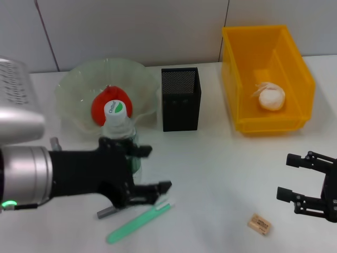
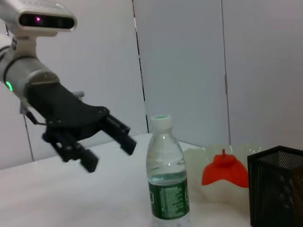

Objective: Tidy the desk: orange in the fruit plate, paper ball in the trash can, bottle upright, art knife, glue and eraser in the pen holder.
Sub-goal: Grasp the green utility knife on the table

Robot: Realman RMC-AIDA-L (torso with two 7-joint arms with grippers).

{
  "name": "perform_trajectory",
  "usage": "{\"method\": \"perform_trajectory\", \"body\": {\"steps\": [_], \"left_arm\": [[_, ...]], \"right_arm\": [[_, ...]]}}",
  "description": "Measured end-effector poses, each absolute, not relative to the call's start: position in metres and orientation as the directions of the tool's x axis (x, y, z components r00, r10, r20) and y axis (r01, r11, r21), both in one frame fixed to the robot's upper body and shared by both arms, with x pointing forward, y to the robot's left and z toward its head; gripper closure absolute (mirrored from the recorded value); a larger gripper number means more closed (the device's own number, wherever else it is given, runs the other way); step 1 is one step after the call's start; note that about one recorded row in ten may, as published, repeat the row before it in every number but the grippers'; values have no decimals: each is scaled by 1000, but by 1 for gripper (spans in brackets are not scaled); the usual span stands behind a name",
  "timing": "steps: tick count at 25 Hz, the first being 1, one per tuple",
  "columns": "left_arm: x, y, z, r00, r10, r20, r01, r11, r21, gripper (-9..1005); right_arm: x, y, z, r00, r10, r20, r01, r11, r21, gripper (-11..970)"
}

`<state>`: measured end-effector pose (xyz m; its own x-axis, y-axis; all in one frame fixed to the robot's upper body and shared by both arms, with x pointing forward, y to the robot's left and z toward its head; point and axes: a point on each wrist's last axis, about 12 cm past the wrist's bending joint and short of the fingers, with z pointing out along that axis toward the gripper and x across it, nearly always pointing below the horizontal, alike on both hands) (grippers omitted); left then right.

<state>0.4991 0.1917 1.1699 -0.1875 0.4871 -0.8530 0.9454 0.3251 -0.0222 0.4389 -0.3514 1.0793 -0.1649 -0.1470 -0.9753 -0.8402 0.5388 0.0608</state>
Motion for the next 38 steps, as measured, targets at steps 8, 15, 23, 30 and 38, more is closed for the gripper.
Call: {"method": "perform_trajectory", "body": {"steps": [8, 15, 23, 30, 38], "left_arm": [[487, 166, 1173, -298, 584, -755, 933, 346, -100, 241], [495, 139, 1172, -351, 672, -652, 917, 388, -93, 243], [494, 123, 1162, -306, 726, -616, 940, 335, -73, 245], [511, 112, 1147, -359, 738, -571, 924, 366, -109, 244], [522, 107, 1139, -376, 763, -525, 918, 384, -99, 245]], "right_arm": [[438, -351, 1077, -183, -176, -967, -851, 521, 66, 181], [438, -350, 1075, -186, -180, -966, -850, 522, 67, 181], [439, -349, 1074, -182, -183, -966, -848, 526, 60, 182], [442, -348, 1075, -176, -185, -967, -850, 524, 55, 182], [445, -348, 1074, -179, -196, -964, -850, 525, 51, 182]]}}
